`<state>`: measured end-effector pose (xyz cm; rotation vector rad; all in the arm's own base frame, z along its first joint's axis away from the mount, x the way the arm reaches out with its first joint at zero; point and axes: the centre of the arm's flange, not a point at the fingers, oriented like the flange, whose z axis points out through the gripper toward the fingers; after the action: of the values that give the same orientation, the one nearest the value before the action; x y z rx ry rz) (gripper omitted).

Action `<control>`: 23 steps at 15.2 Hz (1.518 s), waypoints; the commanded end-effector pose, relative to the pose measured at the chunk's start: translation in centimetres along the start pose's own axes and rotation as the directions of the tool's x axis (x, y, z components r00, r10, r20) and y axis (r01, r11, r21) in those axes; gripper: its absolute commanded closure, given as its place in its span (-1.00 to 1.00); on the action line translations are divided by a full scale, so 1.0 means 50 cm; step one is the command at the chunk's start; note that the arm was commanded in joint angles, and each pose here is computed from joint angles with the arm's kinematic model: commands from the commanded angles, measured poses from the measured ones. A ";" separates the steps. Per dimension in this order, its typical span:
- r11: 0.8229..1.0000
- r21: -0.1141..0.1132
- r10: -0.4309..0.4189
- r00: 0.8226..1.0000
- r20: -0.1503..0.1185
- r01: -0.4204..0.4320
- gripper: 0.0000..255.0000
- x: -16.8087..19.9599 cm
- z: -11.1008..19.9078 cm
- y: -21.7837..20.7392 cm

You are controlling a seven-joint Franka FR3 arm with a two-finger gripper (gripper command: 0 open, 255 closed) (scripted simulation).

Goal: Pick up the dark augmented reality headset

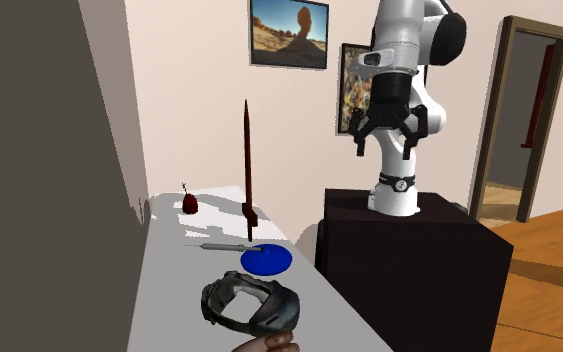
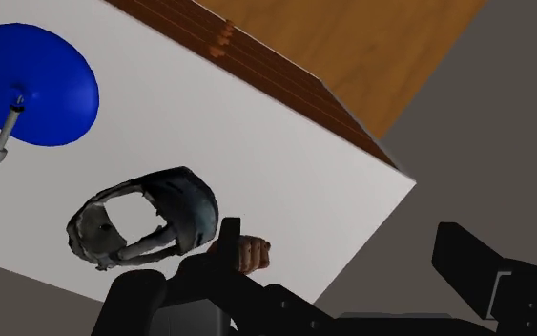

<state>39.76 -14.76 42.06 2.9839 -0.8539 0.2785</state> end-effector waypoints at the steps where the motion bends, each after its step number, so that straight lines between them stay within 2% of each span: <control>1: 0.999 -0.012 0.039 0.999 -0.014 -0.040 -1.00 0.016 0.042 0.016; 6: 0.990 -0.039 0.135 0.990 -0.047 -0.137 -1.00 0.060 0.143 0.073; 12: 0.965 -0.068 0.246 0.965 -0.089 -0.253 -1.00 0.109 0.260 0.151; 17: 0.934 -0.088 0.335 0.934 -0.127 -0.347 -1.00 0.146 0.354 0.223; 23: 0.883 -0.107 0.436 0.883 -0.174 -0.457 -1.00 0.184 0.463 0.318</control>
<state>43.06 -33.93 21.18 2.5799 -1.4451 0.4084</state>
